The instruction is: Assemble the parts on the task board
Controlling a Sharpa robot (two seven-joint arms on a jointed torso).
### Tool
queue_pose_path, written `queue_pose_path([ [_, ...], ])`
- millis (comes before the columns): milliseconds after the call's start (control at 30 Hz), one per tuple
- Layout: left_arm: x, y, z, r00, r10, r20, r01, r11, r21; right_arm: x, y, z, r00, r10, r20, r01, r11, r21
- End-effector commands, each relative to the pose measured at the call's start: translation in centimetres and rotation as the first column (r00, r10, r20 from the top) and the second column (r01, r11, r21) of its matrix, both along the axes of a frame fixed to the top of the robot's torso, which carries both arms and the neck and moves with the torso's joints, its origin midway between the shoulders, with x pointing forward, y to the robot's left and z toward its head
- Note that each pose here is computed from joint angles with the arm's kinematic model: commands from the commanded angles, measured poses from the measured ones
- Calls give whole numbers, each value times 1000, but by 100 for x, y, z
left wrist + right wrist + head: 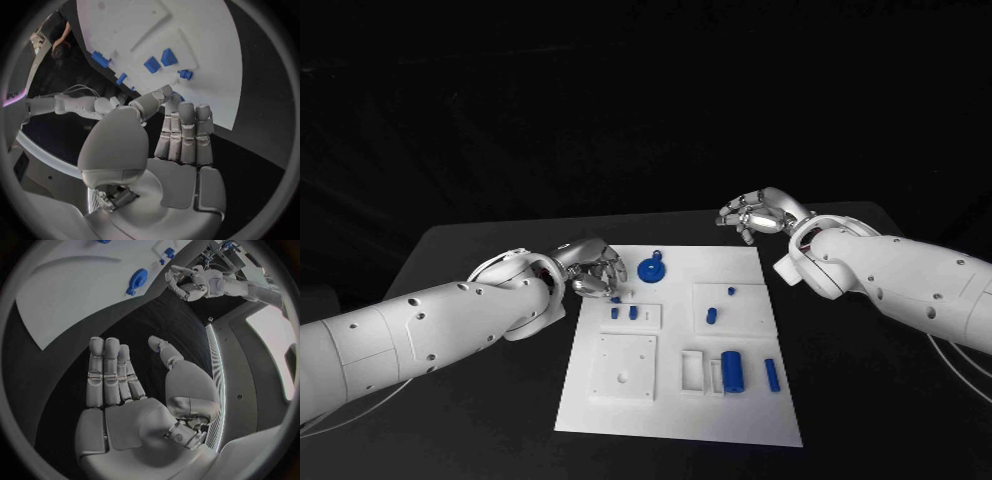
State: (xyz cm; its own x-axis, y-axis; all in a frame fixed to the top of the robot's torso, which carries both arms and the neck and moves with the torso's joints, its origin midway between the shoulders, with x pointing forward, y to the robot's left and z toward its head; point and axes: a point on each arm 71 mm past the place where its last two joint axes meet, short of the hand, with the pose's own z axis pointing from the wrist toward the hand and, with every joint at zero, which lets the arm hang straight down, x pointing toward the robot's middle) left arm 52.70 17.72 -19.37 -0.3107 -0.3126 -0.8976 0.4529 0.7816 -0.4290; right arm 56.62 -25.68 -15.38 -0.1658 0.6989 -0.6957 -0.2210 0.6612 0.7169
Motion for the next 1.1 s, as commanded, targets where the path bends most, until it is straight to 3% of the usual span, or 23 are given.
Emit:
queue_pose_path([
  [33,-38,3,-15,997,-68,47,62,991,120,-4,-2,-6,1000,7,-4,-7,1000,6],
  [200,-28,51,-15,997,-60,52,53,991,121,-8,3,-12,1000,9,-6,-9,1000,6],
  [567,-20,44,-22,996,-62,59,53,987,149,-12,11,-29,1000,10,-9,-10,1000,7],
  [1100,34,-41,-46,995,-65,72,50,980,193,-10,13,-30,1000,10,-8,-10,1000,7],
])
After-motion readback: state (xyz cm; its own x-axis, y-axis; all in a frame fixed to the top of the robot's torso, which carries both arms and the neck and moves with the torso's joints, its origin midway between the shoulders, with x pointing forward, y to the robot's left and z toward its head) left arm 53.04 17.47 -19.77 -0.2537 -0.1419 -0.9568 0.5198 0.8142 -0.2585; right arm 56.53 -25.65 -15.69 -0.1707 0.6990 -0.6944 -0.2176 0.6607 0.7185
